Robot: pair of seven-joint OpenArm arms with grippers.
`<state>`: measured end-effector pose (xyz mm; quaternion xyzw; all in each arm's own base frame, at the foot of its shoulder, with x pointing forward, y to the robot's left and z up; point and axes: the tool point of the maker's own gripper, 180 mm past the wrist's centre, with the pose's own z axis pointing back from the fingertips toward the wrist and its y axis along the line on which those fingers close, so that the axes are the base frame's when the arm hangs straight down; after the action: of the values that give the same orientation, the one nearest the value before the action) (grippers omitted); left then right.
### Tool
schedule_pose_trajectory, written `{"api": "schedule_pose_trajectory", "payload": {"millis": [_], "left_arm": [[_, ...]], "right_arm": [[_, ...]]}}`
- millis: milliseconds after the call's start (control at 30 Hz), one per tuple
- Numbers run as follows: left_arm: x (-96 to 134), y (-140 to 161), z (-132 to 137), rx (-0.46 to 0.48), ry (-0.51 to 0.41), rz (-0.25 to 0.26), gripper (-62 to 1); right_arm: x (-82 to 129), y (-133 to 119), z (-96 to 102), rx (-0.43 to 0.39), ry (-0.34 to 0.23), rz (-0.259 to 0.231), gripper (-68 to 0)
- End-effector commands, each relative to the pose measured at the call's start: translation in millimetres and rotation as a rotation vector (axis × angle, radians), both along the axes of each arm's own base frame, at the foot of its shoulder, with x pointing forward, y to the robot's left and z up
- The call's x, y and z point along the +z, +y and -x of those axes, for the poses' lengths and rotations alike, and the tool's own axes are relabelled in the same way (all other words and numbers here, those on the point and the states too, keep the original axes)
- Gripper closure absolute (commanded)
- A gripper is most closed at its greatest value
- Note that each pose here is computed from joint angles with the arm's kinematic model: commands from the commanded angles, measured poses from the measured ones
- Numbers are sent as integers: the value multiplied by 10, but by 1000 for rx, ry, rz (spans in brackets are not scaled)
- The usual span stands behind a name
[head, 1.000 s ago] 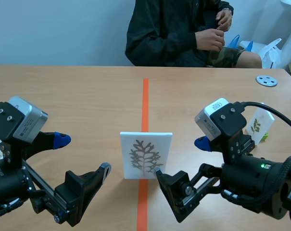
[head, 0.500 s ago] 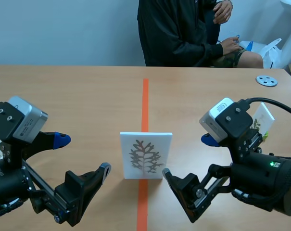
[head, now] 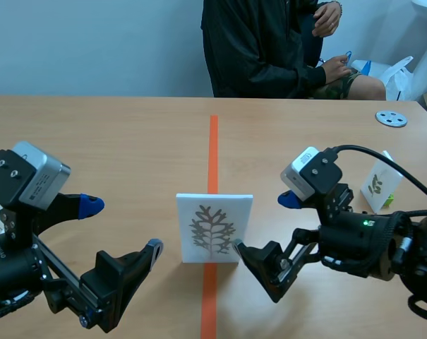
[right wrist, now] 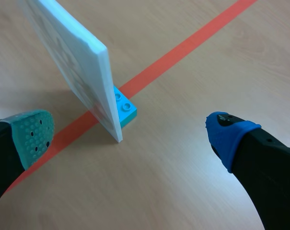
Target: Sort the leaf by its shape. The table is split by an orange tape line. A compound leaf with several leaflets goes to the left side, a simple leaf with one blade goes to the right side. Return to the home posture when a red brick is placed on the table.
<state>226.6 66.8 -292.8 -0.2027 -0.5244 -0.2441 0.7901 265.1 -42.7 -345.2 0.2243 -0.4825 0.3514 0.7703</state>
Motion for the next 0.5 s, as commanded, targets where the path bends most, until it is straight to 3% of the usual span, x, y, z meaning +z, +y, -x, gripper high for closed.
{"api": "schedule_pose_trajectory", "payload": {"millis": [0,467], "left_arm": [[139,-23,-44,0,-42,23,-623],[139,-23,-44,0,-42,23,-623]], "right_arm": [[89,24,-96,19,-49,-5,-679],[-105,465,-188,140,-79,-16,-679]]}}
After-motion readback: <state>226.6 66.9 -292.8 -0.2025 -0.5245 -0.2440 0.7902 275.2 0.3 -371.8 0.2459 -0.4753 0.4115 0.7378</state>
